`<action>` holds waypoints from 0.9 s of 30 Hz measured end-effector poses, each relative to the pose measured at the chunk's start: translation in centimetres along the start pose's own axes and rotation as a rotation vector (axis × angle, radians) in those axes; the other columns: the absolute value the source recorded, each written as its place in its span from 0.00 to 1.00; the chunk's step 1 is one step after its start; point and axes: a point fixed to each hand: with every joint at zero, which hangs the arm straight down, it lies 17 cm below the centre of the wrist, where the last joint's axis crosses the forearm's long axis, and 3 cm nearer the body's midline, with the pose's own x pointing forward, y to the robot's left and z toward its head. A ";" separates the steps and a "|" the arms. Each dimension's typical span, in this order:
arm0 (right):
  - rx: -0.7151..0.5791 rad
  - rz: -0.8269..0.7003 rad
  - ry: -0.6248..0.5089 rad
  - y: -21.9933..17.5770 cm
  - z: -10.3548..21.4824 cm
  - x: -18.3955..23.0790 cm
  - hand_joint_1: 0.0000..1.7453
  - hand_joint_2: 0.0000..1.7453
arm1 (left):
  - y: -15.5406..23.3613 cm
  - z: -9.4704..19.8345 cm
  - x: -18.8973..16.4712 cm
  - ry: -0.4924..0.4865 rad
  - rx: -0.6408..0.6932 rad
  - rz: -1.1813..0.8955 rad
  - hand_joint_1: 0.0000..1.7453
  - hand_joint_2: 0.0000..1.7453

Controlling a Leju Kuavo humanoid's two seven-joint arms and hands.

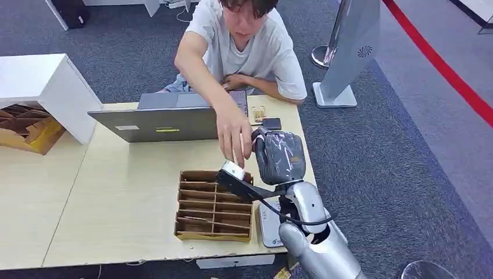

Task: Pass the card to the sensor for recognition and then transmit it.

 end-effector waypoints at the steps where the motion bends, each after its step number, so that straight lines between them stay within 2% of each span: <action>1: -0.002 -0.001 0.001 -0.1 0.0 0.0 1.00 1.00 | 0.1 0.0 0.1 -0.001 0.002 -0.008 0.00 0.00; 22: -0.017 -0.004 0.008 -0.7 -0.3 -0.2 1.00 1.00 | 0.3 -0.1 0.2 -0.001 0.008 -0.042 0.00 0.00; 23: -0.017 -0.005 0.007 -0.7 -0.3 -0.2 0.95 1.00 | 0.3 -0.1 0.2 -0.001 0.008 -0.041 0.00 0.00; 25: -0.019 -0.019 0.000 -0.8 -0.2 -0.1 0.03 1.00 | 0.3 -0.1 0.3 -0.003 0.008 -0.045 0.00 0.00; 27: -0.025 -0.046 -0.006 -1.0 -0.1 0.3 0.00 1.00 | 0.3 -0.1 0.3 -0.004 0.007 -0.050 0.00 0.00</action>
